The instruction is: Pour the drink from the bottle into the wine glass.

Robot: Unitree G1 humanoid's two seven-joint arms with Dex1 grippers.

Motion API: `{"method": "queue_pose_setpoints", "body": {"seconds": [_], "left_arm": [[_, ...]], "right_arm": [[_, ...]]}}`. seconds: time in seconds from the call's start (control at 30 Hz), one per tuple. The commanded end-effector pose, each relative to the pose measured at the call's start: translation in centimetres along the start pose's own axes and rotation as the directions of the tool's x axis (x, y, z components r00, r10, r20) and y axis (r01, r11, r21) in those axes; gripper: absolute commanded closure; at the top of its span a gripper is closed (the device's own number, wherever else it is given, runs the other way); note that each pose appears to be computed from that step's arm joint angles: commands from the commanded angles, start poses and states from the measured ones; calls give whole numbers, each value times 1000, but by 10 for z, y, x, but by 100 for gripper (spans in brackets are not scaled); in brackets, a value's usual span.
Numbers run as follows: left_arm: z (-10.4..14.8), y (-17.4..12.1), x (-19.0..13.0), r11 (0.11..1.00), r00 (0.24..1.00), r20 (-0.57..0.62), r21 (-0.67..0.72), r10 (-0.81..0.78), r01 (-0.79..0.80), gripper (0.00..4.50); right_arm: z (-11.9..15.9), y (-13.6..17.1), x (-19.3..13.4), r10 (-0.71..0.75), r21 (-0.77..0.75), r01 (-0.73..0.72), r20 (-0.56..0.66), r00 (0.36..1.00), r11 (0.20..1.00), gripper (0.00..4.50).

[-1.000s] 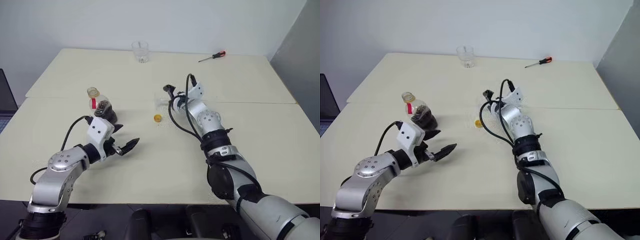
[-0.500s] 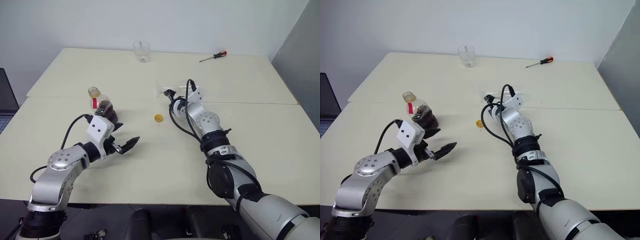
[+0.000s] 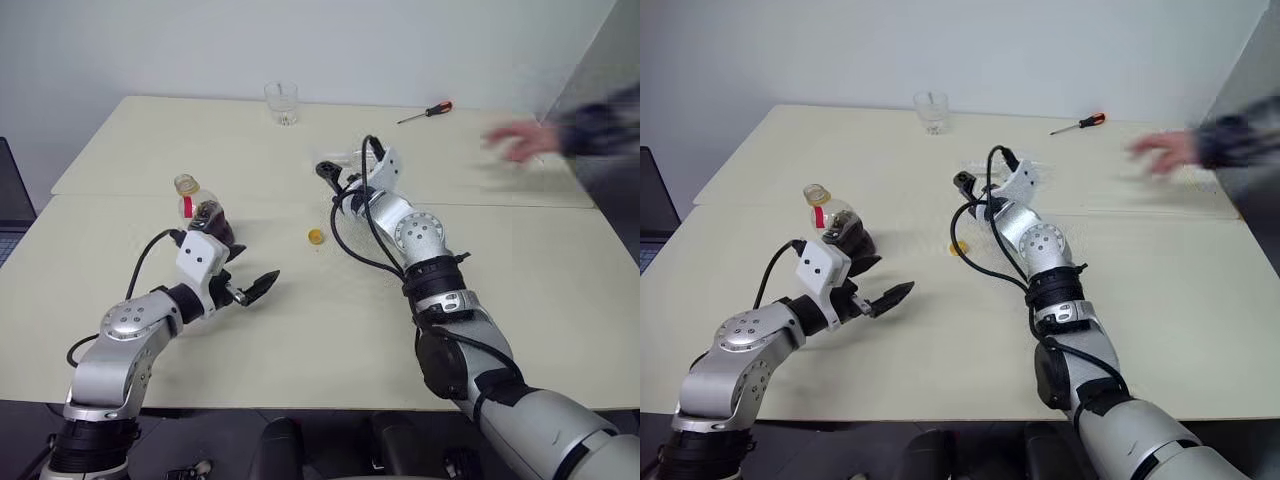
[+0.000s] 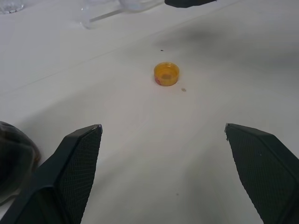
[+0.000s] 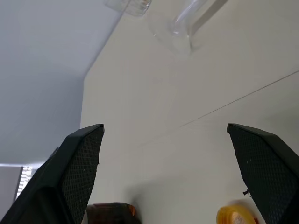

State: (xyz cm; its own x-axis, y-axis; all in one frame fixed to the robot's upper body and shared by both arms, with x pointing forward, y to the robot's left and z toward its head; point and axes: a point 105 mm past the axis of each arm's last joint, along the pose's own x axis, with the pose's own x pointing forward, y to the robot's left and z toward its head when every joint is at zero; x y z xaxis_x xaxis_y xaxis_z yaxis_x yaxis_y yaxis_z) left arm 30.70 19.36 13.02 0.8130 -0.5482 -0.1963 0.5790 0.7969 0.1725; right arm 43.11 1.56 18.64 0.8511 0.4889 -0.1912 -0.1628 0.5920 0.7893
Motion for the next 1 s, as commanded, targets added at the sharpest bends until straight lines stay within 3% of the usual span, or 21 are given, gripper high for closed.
{"method": "queue_pose_setpoints", "body": {"seconds": [0.03,0.47,0.7,0.87,1.0], "left_arm": [[11,2,-2,1000,999,47,20,14,-15,2],[10,2,0,1000,998,52,14,18,-18,2],[13,4,2,1000,999,52,20,11,-12,2],[13,3,5,1000,999,51,24,-2,1,2],[13,2,7,1000,999,52,25,-9,7,2]], "right_arm": [[-6,-2,-6,22,-84,-25,-30,999,996,0],[34,-42,-41,42,-355,-29,30,999,934,0],[50,-57,-57,32,-374,-19,29,999,927,0],[46,-64,-61,-19,-331,19,3,1000,943,0],[36,-46,-71,34,-303,-48,-50,998,952,0]]}}
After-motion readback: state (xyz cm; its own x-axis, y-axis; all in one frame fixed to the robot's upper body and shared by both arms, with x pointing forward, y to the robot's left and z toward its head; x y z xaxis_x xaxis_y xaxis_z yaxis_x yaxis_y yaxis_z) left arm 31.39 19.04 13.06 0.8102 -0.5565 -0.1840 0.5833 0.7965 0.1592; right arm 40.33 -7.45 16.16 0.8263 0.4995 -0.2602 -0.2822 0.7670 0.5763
